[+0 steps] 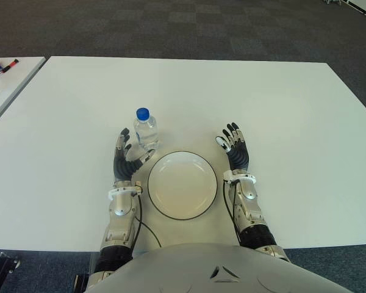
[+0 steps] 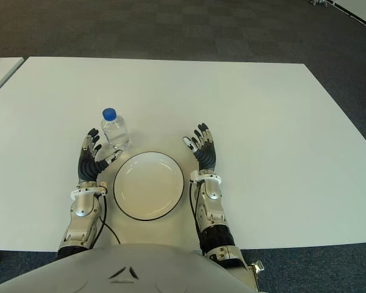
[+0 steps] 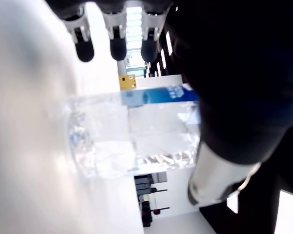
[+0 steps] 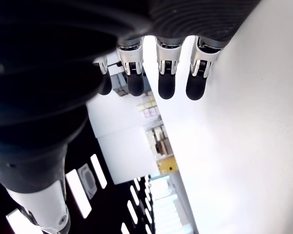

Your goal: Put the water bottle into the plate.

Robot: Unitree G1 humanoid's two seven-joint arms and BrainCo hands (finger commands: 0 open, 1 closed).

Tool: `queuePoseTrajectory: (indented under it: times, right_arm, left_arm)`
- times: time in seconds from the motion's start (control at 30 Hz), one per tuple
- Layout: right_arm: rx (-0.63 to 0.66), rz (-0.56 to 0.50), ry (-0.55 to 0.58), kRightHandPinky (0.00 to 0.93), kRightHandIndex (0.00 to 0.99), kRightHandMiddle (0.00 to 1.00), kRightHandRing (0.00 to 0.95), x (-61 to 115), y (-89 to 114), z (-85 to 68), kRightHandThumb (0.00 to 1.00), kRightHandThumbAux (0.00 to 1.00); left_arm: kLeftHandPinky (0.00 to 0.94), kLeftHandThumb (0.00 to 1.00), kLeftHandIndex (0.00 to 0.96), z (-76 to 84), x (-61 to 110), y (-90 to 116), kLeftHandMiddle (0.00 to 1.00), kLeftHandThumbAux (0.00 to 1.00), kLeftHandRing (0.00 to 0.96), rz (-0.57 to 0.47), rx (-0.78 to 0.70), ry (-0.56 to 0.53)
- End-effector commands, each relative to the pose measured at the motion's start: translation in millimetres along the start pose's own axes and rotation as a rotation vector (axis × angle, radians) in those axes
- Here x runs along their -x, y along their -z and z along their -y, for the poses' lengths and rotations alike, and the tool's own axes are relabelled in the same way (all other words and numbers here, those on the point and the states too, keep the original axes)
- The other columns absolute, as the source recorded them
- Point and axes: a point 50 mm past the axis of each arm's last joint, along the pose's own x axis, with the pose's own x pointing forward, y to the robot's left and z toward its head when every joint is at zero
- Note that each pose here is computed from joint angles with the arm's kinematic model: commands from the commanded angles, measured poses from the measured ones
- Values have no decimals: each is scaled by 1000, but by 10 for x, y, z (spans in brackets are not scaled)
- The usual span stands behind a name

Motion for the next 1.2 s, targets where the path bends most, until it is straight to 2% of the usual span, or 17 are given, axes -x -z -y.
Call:
queuePoseTrajectory:
  times: [0.03, 0.47, 1.2]
  right_arm:
    - [-137, -107, 28, 120, 78, 91, 83, 105, 240, -306, 23, 776]
    - [-119, -107, 25, 119, 74, 94, 83, 106, 242, -304, 34, 782]
    - [-128, -109, 16, 114, 66, 88, 79, 102, 246, -305, 22, 786]
  left_arm:
    - [72, 0, 78, 47, -12, 5, 75, 861, 63, -20, -65, 26]
    - [48, 0, 69, 60, -6, -14, 61, 869, 43, -13, -193, 87]
    - [18, 0, 73, 67, -1, -5, 51, 870, 28, -34, -191, 87]
